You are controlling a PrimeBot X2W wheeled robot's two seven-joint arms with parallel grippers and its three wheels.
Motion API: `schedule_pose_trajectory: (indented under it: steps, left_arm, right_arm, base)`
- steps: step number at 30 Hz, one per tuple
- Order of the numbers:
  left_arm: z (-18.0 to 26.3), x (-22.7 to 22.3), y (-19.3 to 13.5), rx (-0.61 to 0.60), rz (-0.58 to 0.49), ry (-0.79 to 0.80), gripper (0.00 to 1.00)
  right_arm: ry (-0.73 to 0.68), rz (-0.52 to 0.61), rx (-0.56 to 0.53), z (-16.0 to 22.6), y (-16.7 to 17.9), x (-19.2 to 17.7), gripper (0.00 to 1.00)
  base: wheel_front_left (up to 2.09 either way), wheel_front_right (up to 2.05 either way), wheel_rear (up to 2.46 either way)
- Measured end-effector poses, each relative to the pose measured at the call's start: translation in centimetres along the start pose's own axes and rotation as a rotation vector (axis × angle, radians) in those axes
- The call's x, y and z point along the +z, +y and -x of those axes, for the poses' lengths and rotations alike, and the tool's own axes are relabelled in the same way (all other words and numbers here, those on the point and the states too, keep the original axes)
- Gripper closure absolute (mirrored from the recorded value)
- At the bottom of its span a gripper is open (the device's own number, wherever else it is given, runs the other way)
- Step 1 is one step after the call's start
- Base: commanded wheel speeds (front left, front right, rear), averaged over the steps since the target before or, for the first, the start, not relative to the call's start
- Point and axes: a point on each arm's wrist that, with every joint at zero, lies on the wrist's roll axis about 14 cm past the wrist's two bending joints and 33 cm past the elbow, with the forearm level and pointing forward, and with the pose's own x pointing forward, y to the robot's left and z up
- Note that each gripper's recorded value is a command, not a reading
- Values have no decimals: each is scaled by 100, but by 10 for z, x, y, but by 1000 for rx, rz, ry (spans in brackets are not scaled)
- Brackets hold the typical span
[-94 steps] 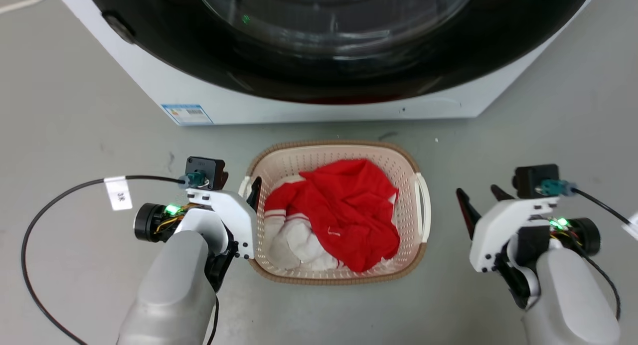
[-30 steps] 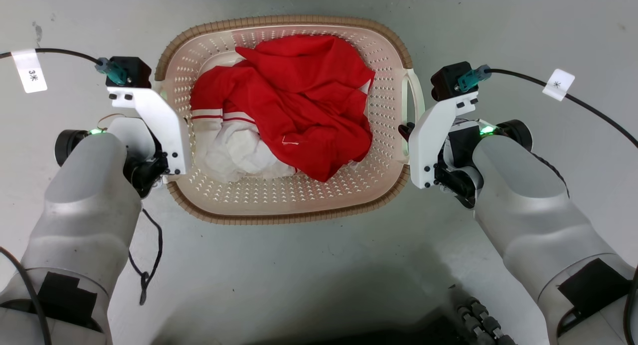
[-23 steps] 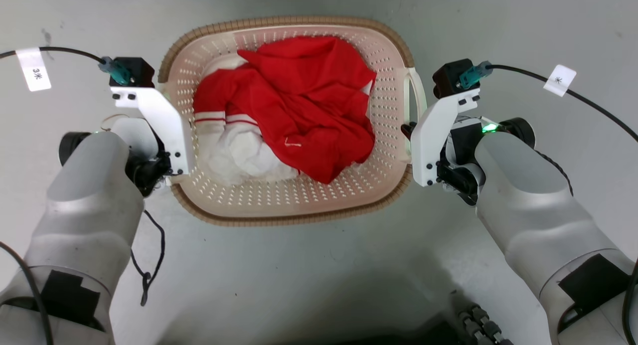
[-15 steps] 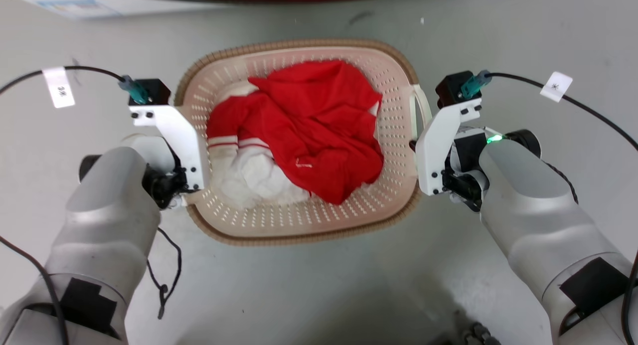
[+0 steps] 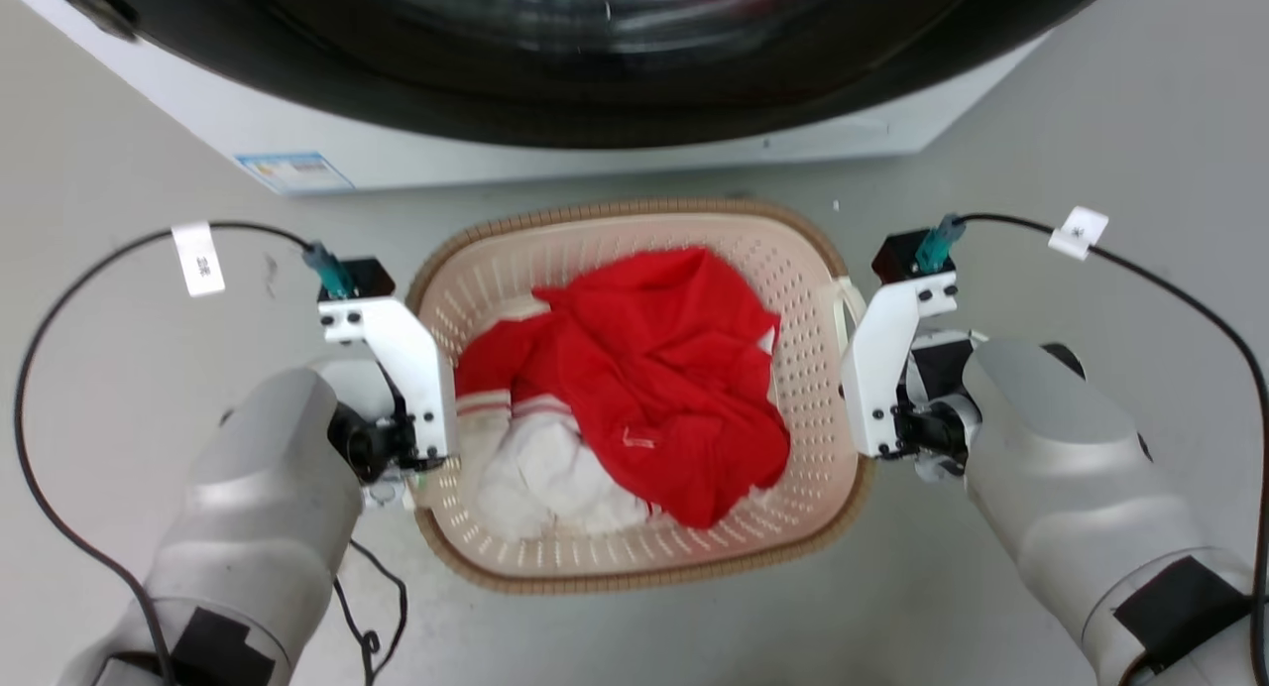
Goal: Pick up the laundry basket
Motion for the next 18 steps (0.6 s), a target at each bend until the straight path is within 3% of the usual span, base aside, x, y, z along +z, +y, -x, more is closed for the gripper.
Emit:
schedule_pose_trajectory:
  steps: [18]
  left_arm:
    - [82,-25,-23,-5,14,-50,100]
  right_arm:
    - [17,0,-3,78,17,-21,100]
  base:
    - [0,0,0]
